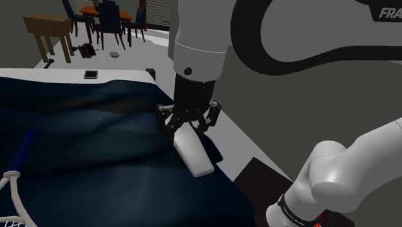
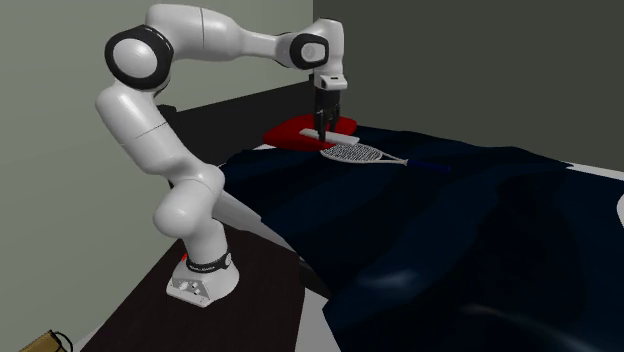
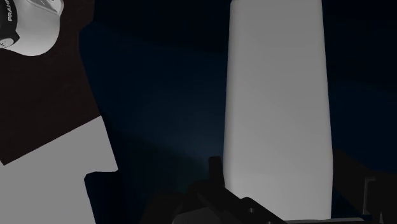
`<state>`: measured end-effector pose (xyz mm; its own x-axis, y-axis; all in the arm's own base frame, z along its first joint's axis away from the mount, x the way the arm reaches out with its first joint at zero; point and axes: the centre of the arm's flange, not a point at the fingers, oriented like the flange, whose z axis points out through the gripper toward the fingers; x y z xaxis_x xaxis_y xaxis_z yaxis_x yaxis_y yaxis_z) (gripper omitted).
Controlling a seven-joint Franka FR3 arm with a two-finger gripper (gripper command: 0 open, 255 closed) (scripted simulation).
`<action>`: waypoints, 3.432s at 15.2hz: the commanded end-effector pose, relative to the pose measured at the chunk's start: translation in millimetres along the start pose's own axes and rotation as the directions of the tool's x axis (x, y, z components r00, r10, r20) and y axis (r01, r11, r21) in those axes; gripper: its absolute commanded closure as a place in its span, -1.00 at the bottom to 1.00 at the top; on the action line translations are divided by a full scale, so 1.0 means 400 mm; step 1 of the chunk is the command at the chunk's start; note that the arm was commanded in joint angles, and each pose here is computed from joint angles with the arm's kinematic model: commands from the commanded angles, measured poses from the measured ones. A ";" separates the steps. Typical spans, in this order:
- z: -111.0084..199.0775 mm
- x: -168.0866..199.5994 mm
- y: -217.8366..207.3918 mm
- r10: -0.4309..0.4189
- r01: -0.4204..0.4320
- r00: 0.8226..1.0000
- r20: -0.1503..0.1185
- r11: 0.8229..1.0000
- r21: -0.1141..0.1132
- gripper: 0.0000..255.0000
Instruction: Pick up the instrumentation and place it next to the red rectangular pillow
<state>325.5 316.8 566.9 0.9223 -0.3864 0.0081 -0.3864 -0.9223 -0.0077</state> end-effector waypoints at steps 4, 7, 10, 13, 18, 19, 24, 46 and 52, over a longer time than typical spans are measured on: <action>0.001 -0.166 -0.024 0.001 -0.001 1.000 0.000 1.000 0.000 1.00; 0.000 -0.264 -0.039 0.001 -0.001 1.000 0.000 1.000 0.000 1.00; -0.001 -0.362 -0.053 0.001 -0.001 1.000 0.000 1.000 0.000 1.00; -0.003 -0.460 -0.068 0.001 -0.001 1.000 0.000 1.000 0.000 1.00; -0.004 -0.623 -0.092 0.001 -0.001 1.000 0.000 1.000 0.000 1.00; -0.005 -0.655 -0.097 0.001 -0.001 1.000 0.000 1.000 0.000 1.00; -0.007 -0.819 -0.121 0.001 -0.001 1.000 0.000 1.000 0.000 1.00; 0.256 -0.906 -0.132 0.001 -0.001 1.000 0.000 1.000 0.000 1.00; 0.336 -0.906 -0.131 0.001 -0.001 1.000 0.000 1.000 0.000 1.00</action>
<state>13.7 505.7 436.2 0.9219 -0.3873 0.0077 -0.3872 -0.9220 -0.0072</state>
